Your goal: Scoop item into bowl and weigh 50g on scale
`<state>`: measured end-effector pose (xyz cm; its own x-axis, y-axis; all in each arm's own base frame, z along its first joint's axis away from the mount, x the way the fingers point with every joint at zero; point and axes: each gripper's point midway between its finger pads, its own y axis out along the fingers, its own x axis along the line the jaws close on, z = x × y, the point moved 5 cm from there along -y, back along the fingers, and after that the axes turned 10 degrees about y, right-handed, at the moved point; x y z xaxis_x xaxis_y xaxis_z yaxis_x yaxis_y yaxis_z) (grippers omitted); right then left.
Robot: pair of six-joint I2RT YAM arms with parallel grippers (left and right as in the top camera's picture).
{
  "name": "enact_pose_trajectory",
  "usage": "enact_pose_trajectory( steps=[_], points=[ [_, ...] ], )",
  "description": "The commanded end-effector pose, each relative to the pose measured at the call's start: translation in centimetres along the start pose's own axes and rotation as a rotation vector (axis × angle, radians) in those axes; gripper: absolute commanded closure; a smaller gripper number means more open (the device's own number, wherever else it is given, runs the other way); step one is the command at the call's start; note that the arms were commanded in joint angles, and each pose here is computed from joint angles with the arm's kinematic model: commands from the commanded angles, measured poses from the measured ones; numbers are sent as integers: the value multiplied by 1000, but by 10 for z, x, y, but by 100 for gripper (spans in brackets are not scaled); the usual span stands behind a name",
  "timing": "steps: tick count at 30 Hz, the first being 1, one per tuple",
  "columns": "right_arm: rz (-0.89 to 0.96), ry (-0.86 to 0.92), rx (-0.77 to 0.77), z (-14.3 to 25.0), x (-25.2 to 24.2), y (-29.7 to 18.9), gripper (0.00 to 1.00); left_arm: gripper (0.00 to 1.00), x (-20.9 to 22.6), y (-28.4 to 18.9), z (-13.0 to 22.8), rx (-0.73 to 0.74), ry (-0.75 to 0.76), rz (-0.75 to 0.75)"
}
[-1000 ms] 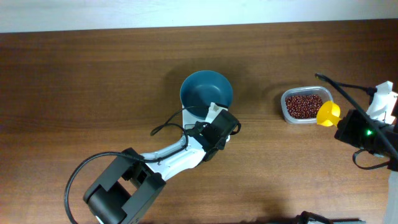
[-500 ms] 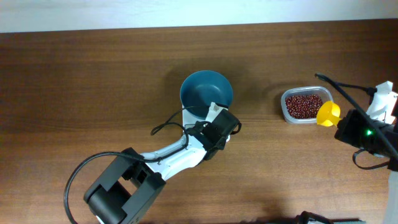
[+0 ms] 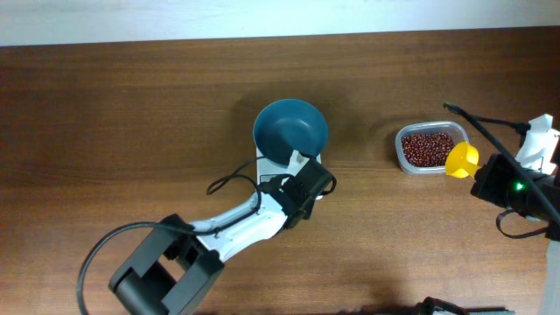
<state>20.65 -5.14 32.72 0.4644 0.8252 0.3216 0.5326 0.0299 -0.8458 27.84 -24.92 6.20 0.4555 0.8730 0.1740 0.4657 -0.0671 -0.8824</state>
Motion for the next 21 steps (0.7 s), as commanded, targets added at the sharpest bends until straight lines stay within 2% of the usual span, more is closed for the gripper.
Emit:
enact_pose_trajectory(
  steps=[1,8,14,16,21],
  points=[
    [3,9,-22,-4,0,-3,96,100,-4,-23,5,-7,5,42],
    [1,7,-28,-5,0,-3,96,100,0,-72,5,-39,25,64],
    [-1,5,-38,-7,0,-3,96,98,35,-162,-2,-224,-54,74],
    [-6,1,-55,-11,1,-2,96,86,57,-191,-1,-317,-93,14],
    [-3,3,-47,-17,1,6,96,34,114,-242,6,-497,-227,-208]
  ],
)
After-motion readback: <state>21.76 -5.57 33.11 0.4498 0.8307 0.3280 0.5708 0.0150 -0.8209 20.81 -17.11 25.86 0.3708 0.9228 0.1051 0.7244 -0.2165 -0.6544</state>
